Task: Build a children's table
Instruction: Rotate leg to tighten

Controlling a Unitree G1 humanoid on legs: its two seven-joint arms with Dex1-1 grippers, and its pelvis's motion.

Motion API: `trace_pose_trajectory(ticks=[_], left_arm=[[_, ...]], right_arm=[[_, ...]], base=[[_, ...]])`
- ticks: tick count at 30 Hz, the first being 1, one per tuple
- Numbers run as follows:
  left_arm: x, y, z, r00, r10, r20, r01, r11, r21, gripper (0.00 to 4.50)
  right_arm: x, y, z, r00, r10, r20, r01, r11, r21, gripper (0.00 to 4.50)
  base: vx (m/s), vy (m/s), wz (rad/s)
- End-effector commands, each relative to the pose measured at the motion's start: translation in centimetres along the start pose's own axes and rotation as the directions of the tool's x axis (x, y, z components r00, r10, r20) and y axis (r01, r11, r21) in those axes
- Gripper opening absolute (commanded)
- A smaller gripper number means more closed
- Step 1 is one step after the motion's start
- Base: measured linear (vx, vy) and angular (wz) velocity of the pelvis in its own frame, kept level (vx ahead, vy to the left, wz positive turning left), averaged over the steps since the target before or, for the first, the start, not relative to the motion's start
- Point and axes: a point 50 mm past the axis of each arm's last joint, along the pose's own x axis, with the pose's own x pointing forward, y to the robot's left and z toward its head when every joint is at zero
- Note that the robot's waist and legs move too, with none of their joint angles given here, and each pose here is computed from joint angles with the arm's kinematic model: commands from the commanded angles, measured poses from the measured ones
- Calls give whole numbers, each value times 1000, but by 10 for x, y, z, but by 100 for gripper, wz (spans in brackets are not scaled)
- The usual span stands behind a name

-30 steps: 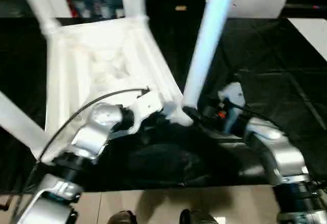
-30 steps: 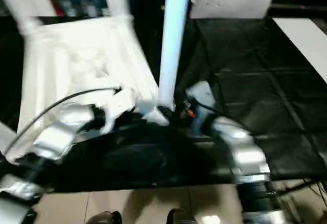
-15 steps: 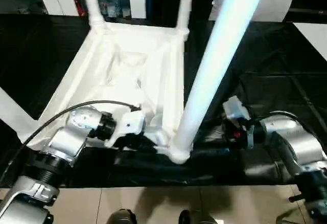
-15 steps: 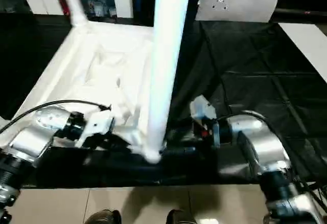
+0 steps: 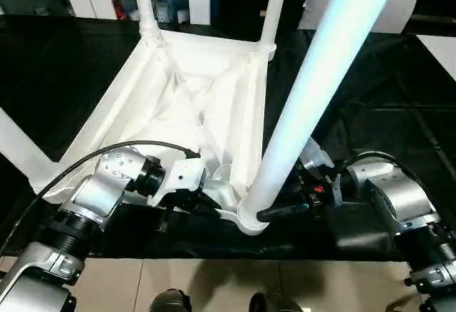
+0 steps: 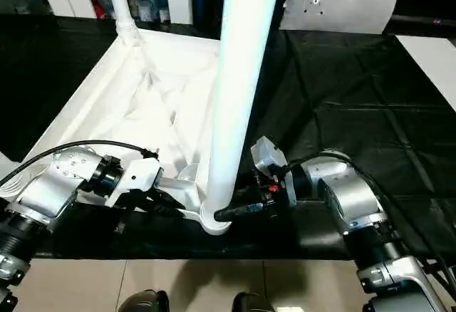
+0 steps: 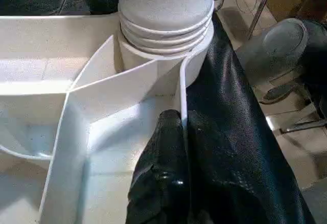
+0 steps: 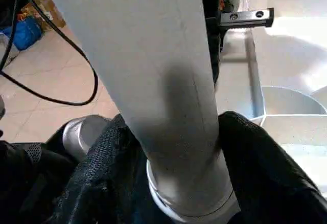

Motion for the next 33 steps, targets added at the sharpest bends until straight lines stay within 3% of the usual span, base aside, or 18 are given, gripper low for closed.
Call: trace_pose_trajectory(ticks=[1, 10, 14, 15, 16, 19, 22, 24, 25, 26, 27, 28, 29, 30, 31, 32, 33], left_arm=[[14, -6, -1, 994, -109, -2, 109, 994, 8, 0], [15, -2, 1, 999, -29, 45, 31, 998, -57, 0], [21, 12, 7, 991, 125, 45, -119, 985, -126, 0], [21, 12, 7, 991, 125, 45, -119, 985, -126, 0], [27, 19, 13, 980, 189, 63, -176, 969, -171, 0], [31, 24, 18, 971, 231, 62, -216, 959, -185, 0], [41, 37, 29, 940, 333, 79, -303, 918, -255, 0], [48, 49, 37, 897, 437, 68, -398, 865, -304, 0], [54, 56, 43, 862, 503, 56, -458, 823, -337, 0], [55, 57, 43, 859, 509, 55, -463, 819, -339, 0], [57, 61, 47, 833, 550, 49, -502, 791, -351, 0], [63, 65, 53, 799, 599, 49, -538, 749, -387, 0], [63, 65, 53, 799, 599, 49, -538, 749, -387, 0], [66, 68, 59, 772, 633, 49, -566, 721, -401, 0], [67, 68, 61, 769, 638, 51, -569, 718, -400, 0], [69, 69, 62, 767, 639, 53, -570, 718, -400, 0], [69, 68, 62, 768, 638, 56, -571, 721, -393, 0]], right_arm=[[3, 3, 1, 998, 68, -2, -68, 998, 10, 213], [6, 14, -6, 998, 41, 44, -46, 992, 119, 204], [20, 6, -12, 979, -197, 48, 188, 970, 152, 204], [20, 6, -12, 979, -197, 48, 188, 970, 152, 204], [28, 0, -14, 945, -323, 45, 310, 934, 180, 204], [35, -4, -15, 915, -401, 47, 382, 898, 218, 204], [49, -11, -13, 848, -528, 51, 496, 823, 277, 200], [60, -18, -11, 768, -640, 32, 596, 732, 330, 200], [67, -24, -10, 691, -723, 10, 673, 648, 357, 200], [67, -25, -10, 684, -729, 8, 679, 641, 359, 199], [70, -29, -9, 636, -772, -11, 720, 588, 369, 199], [74, -36, -9, 536, -843, -49, 783, 475, 402, 199], [74, -36, -9, 536, -843, -49, 783, 475, 402, 199], [75, -40, -5, 479, -877, -43, 799, 415, 436, 199], [75, -41, -2, 463, -886, -30, 802, 405, 439, 199], [75, -42, -1, 454, -891, -20, 804, 400, 440, 254], [75, -42, 1, 450, -893, -14, 808, 401, 433, 254]], base=[[0, 0, 0], [0, 0, 0], [0, 0, 0], [0, 0, 0], [0, 0, 0], [0, 0, 0], [0, 0, 0], [0, 0, 0], [0, 0, 0], [0, 0, 0], [0, 0, 0], [0, 0, 0], [0, 0, 0], [0, 0, 0], [0, 0, 0], [0, 0, 0], [55, -13, 3]])
